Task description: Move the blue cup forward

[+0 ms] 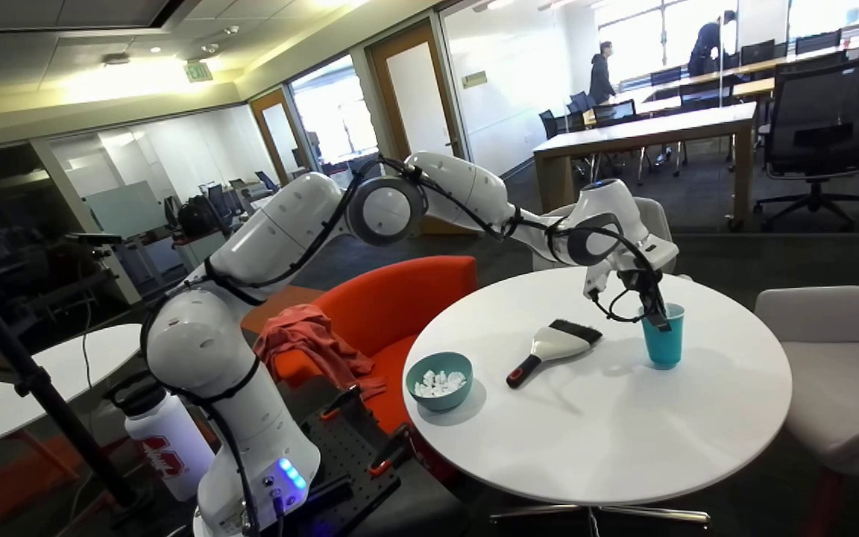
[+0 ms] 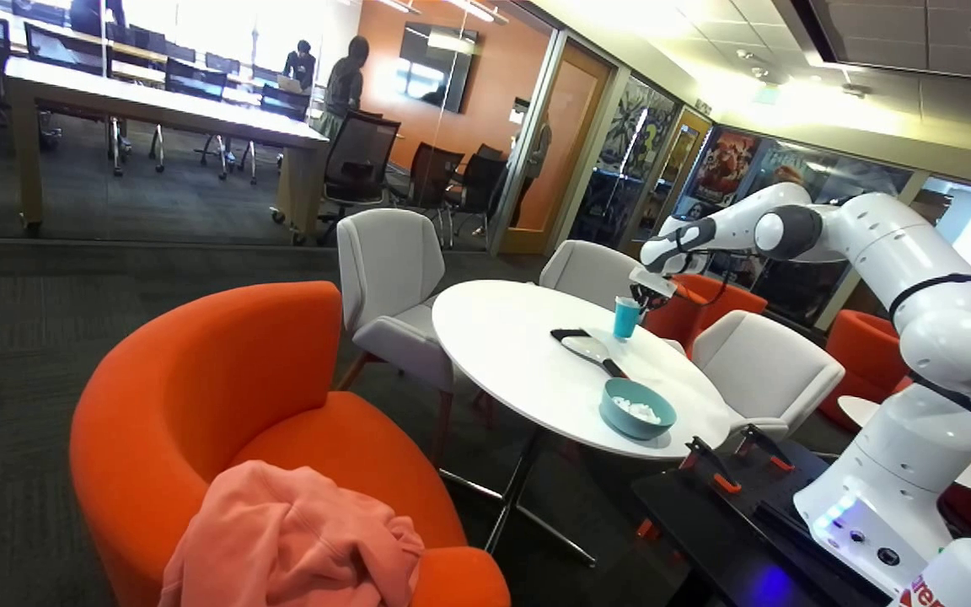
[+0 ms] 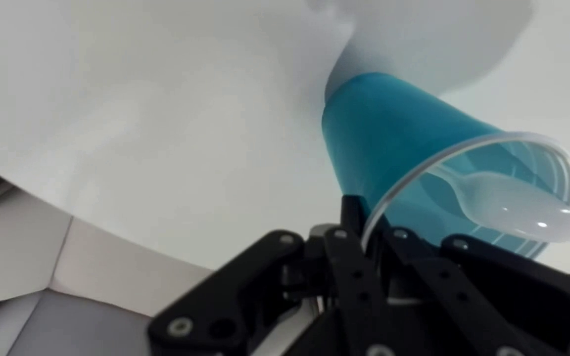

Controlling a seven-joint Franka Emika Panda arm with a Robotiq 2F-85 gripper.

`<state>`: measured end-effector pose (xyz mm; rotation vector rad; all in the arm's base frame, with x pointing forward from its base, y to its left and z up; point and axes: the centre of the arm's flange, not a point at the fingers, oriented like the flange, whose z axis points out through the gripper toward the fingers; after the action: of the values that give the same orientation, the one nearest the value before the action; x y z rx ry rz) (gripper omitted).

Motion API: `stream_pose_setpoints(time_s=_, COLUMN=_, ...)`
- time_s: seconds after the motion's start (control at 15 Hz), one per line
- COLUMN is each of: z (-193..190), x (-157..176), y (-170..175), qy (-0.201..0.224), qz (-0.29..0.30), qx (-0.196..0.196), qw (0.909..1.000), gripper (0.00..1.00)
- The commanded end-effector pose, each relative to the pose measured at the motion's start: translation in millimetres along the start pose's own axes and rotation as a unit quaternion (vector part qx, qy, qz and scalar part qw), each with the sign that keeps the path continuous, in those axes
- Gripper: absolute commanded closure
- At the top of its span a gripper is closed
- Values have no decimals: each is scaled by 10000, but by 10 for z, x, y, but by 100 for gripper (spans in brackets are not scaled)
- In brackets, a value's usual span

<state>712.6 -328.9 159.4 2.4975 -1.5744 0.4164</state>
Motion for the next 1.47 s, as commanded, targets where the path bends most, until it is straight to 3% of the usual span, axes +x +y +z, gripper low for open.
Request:
stream_pose_setpoints(time_s=0.0, z=-432, x=-92, y=223, qy=166, qz=-87, qx=-462, qw=9988, gripper=99)
stream_pose_setpoints(time_s=0.53, z=-609, x=-598, y=693, qy=33, qz=-59, qx=-571, qw=9983, gripper=99)
stream_pose_setpoints(time_s=1.0, z=-885, x=-1000, y=1305, qy=417, qz=710, qx=23, qw=9966, gripper=99)
stream_pose_setpoints(time_s=1.4, z=-1053, x=-1430, y=1973, qy=167, qz=1384, qx=314, qw=9897, gripper=99)
